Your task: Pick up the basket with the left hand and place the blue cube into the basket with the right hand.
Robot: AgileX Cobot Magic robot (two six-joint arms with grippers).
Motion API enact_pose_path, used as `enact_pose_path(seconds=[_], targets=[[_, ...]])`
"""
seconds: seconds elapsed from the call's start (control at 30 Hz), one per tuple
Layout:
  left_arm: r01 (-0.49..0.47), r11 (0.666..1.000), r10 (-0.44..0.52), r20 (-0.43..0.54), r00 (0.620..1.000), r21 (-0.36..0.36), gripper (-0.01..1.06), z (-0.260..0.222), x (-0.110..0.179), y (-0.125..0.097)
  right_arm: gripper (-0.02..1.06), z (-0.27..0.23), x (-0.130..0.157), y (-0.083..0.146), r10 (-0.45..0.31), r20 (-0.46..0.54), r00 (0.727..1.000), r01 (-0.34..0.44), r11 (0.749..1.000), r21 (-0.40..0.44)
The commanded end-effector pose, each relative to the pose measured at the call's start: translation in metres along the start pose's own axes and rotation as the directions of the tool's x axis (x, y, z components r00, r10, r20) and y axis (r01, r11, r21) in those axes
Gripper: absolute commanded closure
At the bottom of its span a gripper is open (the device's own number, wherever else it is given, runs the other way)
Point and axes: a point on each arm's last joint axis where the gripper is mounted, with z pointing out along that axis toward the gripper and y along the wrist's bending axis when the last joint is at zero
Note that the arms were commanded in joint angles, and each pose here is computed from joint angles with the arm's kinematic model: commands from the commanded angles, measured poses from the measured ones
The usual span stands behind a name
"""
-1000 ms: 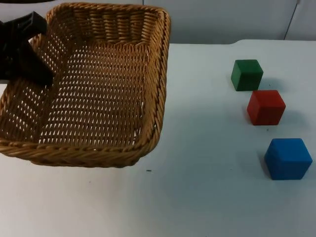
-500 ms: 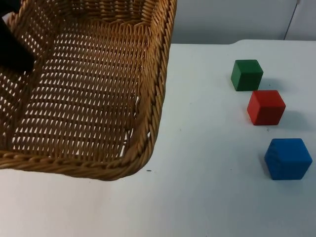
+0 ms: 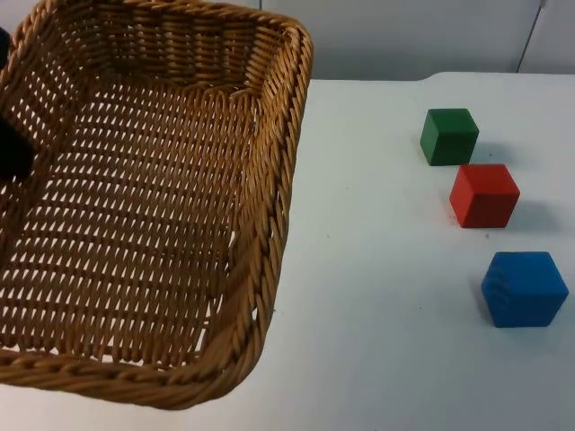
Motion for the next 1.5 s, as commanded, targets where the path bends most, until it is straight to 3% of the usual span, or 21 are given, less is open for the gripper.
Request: enact_pose_path(seconds=[0.0, 0.2, 0.33, 0.5, 0.67, 0.83, 1.07, 1.13, 1.23, 1.47], targets=[[0.050, 0.999, -0.051, 0.018, 0.999, 0.018, 1.05, -0.002, 0.000, -0.003, 0.02, -0.006, -0.005, 0.001, 0.008, 0.030, 1.000, -0.008, 1.000, -0.012], [0.066, 0.997, -0.066, 0.021, 0.998, 0.027, 1.05, -0.002, 0.000, -0.004, 0.02, -0.002, -0.027, 0.005, 0.005, -0.015, 1.000, -0.006, 0.999, -0.043], [0.091, 0.996, -0.092, 0.020, 0.996, 0.025, 1.05, -0.002, -0.001, -0.003, 0.02, 0.025, -0.064, 0.011, -0.020, -0.079, 0.997, 0.013, 0.996, -0.093], [0.093, 0.995, -0.093, 0.020, 0.995, 0.026, 1.05, -0.002, -0.001, -0.003, 0.04, 0.051, -0.087, 0.017, 0.003, -0.115, 0.993, -0.018, 0.991, -0.131], [0.109, 0.994, -0.110, 0.018, 0.994, 0.026, 1.05, -0.002, 0.000, -0.003, 0.05, 0.107, -0.103, 0.026, 0.008, -0.251, 0.968, -0.052, 0.984, -0.169], [0.111, 0.993, -0.112, 0.017, 0.994, 0.026, 1.05, -0.002, 0.000, -0.003, 0.05, 0.152, -0.101, 0.040, 0.002, -0.346, 0.938, -0.082, 0.973, -0.216], [0.111, 0.993, -0.112, 0.019, 0.994, 0.026, 1.05, -0.002, -0.001, -0.003, 0.05, 0.208, -0.084, 0.084, -0.043, -0.446, 0.894, -0.085, 0.961, -0.262], [0.111, 0.993, -0.112, 0.019, 0.994, 0.026, 1.05, -0.002, -0.001, -0.003, 0.05, 0.228, -0.076, 0.101, -0.056, -0.493, 0.868, -0.058, 0.975, -0.213], [0.111, 0.993, -0.112, 0.019, 0.994, 0.026, 1.05, -0.002, -0.001, -0.003, 0.05, 0.240, -0.069, 0.111, -0.075, -0.521, 0.850, -0.024, 0.983, -0.181], [0.108, 0.994, -0.109, 0.018, 0.994, 0.023, 1.05, -0.002, 0.000, -0.003, 0.05, 0.265, -0.051, 0.127, -0.054, -0.558, 0.828, -0.010, 0.994, -0.111]])
